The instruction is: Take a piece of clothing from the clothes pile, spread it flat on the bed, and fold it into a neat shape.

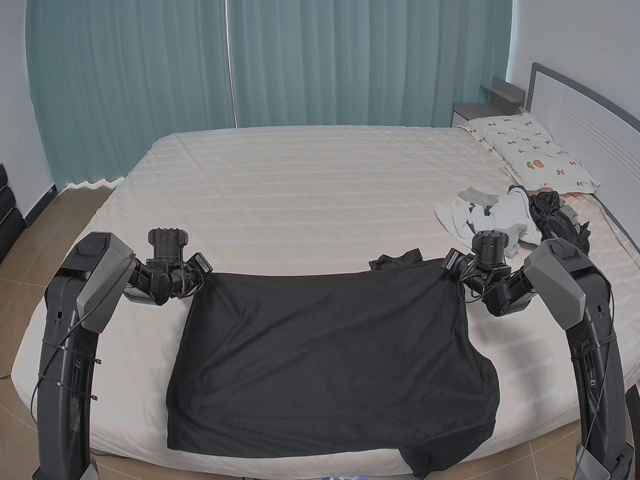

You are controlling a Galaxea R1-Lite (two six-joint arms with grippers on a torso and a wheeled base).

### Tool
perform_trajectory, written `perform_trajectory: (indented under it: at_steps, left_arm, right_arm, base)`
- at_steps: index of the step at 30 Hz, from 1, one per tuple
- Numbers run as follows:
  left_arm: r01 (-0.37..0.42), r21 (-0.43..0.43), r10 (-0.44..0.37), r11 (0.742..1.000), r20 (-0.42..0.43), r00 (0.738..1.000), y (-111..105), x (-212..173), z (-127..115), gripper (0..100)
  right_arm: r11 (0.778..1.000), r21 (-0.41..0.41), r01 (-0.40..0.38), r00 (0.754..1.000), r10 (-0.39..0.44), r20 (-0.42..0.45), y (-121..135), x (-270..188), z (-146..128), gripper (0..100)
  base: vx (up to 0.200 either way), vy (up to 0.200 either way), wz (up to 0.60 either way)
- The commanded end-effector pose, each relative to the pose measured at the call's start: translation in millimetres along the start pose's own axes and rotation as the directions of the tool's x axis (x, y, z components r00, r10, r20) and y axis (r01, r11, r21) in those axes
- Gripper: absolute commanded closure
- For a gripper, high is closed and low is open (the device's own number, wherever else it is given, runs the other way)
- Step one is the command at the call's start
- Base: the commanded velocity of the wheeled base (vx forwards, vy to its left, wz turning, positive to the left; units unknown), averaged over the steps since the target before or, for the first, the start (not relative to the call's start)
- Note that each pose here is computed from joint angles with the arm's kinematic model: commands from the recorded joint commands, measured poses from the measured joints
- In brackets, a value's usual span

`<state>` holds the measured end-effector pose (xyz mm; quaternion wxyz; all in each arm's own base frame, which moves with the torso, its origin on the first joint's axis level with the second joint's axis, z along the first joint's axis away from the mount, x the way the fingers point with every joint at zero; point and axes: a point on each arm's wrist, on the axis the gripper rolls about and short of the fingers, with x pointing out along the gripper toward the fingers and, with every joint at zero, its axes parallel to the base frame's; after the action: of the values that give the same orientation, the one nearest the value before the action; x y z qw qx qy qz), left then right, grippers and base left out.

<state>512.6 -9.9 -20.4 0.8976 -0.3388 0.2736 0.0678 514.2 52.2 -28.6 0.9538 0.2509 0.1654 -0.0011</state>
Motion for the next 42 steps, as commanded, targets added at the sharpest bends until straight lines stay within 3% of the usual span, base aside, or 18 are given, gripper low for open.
perform_trajectory:
  at_steps: [1, 4, 8, 15, 26, 27, 33, 37, 42]
  left_arm:
    - [0.024, -0.025, -0.021, 0.999, 0.095, 0.995, -5.4, -1.8, 7.9, 100]
    - [0.066, -0.044, -0.059, 0.997, 0.156, 0.986, -5.1, -3.3, 12.6, 100]
    - [0.075, -0.041, -0.067, 0.996, 0.170, 0.983, -2.3, -0.6, 9.7, 100]
    - [0.015, -0.007, -0.015, 1.000, 0.095, 0.995, 3.9, 5.9, -3.2, 100]
    - [0.007, -0.007, -0.007, 1.000, 0.086, 0.996, 6.9, 13.4, -6.1, 100]
    - [0.004, -0.008, -0.003, 1.000, 0.075, 0.997, 7.0, 13.1, -6.4, 0]
    - [0.006, -0.012, -0.005, 1.000, 0.075, 0.997, 5.4, 13.2, -4.6, 0]
    - [-0.001, -0.021, 0.002, 1.000, 0.073, 0.997, 5.8, 9.3, -4.0, 0]
    - [0.019, -0.100, -0.010, 0.995, 0.083, 0.997, -3.6, -36.3, 21.0, 0]
  right_arm:
    - [0.999, 0.009, -0.040, 0.995, 0.039, 0.090, 6.7, -4.4, 23.2, 100]
    - [0.998, 0.008, -0.059, 0.987, 0.057, 0.152, 6.6, -4.7, 28.2, 100]
    - [1.000, 0.008, -0.014, 0.995, 0.013, 0.100, -5.4, -1.3, 15.9, 100]
    - [1.000, -0.002, 0.009, 0.998, -0.009, 0.056, -13.9, 8.0, -7.9, 100]
    - [1.000, -0.002, 0.029, 0.997, -0.029, 0.075, -19.5, 21.6, -17.9, 100]
    - [1.000, -0.001, 0.024, 0.996, -0.024, 0.083, -17.7, 22.4, -16.4, 0]
    - [1.000, 0.000, 0.016, 0.996, -0.016, 0.088, -13.6, 21.0, -14.2, 0]
    - [1.000, 0.005, 0.026, 0.995, -0.026, 0.100, -8.2, 4.4, 6.4, 0]
    - [0.999, 0.011, 0.040, 0.996, -0.041, 0.076, -4.6, -29.9, 24.1, 0]
  base:
    - [0.000, 0.000, 0.00]
    - [0.000, 0.000, 0.00]
    - [0.000, 0.000, 0.00]
    - [0.000, 0.000, 0.00]
    - [0.000, 0.000, 0.00]
    - [0.000, 0.000, 0.00]
    - [0.000, 0.000, 0.00]
    - [0.000, 0.000, 0.00]
    - [0.000, 0.000, 0.00]
